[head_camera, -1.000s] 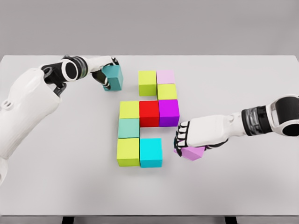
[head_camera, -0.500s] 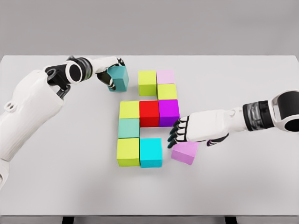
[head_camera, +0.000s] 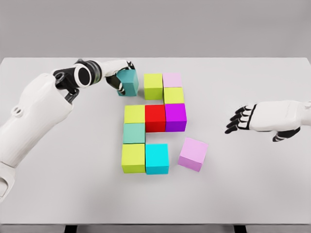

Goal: Assemble the squares on the desktop into the number 2

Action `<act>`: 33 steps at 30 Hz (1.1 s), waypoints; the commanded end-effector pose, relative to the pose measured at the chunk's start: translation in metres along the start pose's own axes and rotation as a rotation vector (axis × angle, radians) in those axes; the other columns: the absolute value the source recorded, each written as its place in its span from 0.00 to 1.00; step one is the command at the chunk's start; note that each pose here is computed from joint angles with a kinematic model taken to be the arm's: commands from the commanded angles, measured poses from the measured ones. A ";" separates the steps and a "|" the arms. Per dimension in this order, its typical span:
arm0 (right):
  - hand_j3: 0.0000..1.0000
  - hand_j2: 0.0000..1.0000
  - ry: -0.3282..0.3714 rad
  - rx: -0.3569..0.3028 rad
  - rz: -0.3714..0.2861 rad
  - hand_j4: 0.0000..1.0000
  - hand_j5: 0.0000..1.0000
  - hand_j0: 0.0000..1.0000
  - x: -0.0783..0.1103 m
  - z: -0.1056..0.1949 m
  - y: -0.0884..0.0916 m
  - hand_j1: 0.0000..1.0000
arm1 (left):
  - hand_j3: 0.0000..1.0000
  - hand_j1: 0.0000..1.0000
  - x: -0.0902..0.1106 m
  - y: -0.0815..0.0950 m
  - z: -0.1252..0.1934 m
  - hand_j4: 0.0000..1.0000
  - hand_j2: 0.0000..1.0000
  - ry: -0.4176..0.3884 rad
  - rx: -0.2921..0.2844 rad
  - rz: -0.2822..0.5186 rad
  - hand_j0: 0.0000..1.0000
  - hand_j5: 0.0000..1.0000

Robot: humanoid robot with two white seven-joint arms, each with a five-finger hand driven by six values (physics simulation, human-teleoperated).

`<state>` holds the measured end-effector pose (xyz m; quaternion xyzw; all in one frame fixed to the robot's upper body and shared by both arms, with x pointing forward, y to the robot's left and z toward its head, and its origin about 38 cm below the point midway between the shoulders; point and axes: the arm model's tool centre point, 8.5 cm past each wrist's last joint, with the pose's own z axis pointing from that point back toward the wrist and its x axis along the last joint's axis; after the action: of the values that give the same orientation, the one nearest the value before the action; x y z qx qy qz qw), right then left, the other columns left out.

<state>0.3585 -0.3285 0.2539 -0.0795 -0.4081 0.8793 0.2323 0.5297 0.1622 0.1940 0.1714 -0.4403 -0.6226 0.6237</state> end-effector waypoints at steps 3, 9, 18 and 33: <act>1.00 1.00 -0.025 0.100 -0.033 1.00 1.00 1.00 0.006 -0.013 0.033 1.00 | 0.44 0.44 0.004 -0.001 -0.001 0.44 0.44 -0.006 0.001 0.000 0.44 0.44; 1.00 1.00 -0.053 0.116 -0.024 1.00 1.00 1.00 0.006 -0.035 0.038 1.00 | 0.44 0.44 0.010 -0.003 -0.004 0.44 0.44 -0.010 -0.003 0.008 0.44 0.44; 1.00 1.00 -0.058 0.089 -0.018 1.00 1.00 1.00 -0.001 -0.049 0.027 1.00 | 0.45 0.45 0.012 -0.003 -0.004 0.45 0.45 -0.011 -0.004 0.015 0.45 0.45; 1.00 1.00 -0.101 0.058 0.015 1.00 1.00 1.00 0.006 -0.067 0.011 1.00 | 0.84 0.84 0.012 -0.004 -0.004 0.84 0.84 -0.012 -0.005 0.013 0.84 0.84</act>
<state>0.3709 -0.2890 0.2027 -0.0337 -0.3898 0.8967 0.2070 0.5285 0.1489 0.1928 0.1623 -0.4434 -0.6204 0.6263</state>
